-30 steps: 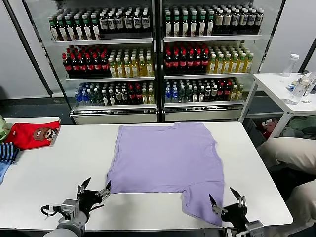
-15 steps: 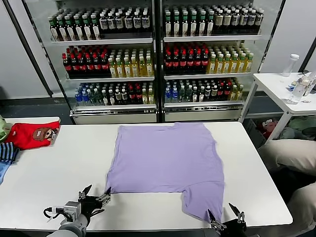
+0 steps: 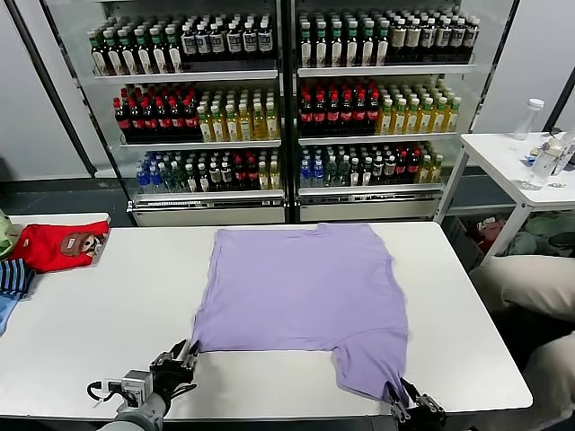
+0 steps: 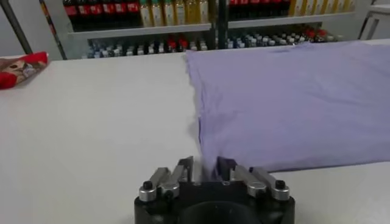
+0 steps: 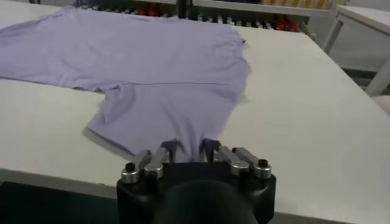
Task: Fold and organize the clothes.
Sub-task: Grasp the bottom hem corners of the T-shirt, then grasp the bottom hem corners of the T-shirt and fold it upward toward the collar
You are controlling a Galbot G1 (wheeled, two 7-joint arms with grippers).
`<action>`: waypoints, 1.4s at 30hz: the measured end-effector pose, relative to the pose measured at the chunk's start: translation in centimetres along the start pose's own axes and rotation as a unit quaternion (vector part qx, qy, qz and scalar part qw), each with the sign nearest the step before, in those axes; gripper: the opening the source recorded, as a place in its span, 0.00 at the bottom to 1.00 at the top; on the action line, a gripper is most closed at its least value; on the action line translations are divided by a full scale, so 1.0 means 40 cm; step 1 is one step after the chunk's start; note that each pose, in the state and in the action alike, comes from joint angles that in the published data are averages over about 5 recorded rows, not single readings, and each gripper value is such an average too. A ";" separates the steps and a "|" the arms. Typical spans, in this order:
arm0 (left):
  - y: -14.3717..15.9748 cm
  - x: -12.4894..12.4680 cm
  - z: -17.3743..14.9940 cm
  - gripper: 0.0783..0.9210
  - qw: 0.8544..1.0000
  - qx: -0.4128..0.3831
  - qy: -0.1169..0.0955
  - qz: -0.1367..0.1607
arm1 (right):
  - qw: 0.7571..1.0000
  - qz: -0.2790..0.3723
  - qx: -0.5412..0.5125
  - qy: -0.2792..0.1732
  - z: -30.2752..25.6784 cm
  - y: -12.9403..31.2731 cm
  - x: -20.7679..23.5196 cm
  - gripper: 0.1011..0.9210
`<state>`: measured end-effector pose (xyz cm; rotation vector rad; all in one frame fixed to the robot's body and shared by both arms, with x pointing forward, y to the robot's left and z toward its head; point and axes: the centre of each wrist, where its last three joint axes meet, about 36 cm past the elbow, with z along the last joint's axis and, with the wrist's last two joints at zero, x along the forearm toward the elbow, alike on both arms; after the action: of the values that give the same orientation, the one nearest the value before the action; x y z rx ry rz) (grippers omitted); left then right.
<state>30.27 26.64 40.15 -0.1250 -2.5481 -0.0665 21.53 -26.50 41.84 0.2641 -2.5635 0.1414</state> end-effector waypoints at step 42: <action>0.011 0.078 -0.082 0.01 0.996 -0.038 -0.072 -0.031 | 0.995 0.018 0.028 -0.099 -0.214 -0.068 -0.086 0.02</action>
<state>29.55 27.05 44.60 -0.0816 -2.6953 -0.1854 29.40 -27.28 47.31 0.2639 -2.7647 0.2109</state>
